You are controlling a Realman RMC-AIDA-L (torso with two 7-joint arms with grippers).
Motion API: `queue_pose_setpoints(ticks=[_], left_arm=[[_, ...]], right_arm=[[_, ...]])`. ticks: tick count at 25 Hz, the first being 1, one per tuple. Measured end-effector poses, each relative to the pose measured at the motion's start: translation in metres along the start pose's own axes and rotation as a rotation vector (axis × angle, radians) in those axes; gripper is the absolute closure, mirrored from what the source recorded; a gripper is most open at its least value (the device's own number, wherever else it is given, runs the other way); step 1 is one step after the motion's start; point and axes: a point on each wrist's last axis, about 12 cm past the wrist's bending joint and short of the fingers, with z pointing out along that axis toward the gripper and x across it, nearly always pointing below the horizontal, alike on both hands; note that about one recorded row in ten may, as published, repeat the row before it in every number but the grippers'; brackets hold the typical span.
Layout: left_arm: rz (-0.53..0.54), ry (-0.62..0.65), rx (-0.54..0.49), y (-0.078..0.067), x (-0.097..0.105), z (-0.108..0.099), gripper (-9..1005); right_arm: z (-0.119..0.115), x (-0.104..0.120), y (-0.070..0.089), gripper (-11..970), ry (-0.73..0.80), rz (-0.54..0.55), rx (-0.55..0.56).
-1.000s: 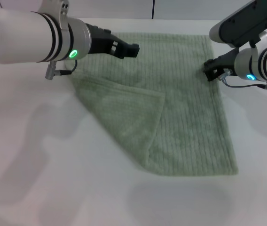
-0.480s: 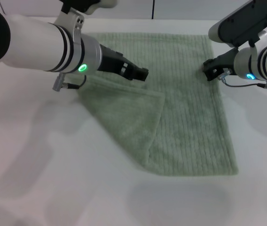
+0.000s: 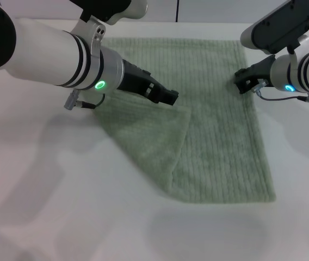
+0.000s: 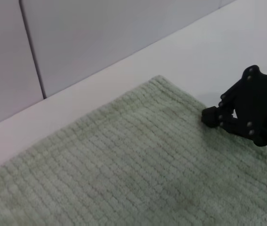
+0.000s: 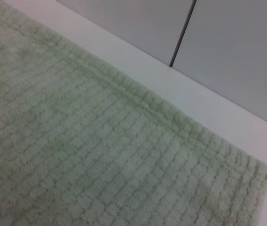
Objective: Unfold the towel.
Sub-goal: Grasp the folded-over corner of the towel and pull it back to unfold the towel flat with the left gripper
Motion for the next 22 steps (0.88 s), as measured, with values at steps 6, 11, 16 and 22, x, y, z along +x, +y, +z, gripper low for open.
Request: queue_pose_setpoints(ticks=[6,11,16,22], left_arm=[[0.002,0.016,0.012,-0.001,0.0,0.004,186],[0.009,0.025,0.034,-0.004,0.0,0.008,186],[0.014,0.025,0.048,-0.006,0.0,0.01,186],[0.012,0.036,0.067,-0.007,0.001,0.014,186]], right_arm=[[0.0,-0.001,0.001,936,0.0,-0.002,-0.003],[0.0,-0.001,0.001,936,0.0,-0.002,-0.003],[0.0,0.0,0.001,936,0.004,-0.002,-0.004],[0.0,-0.001,0.002,936,0.004,-0.002,-0.005]])
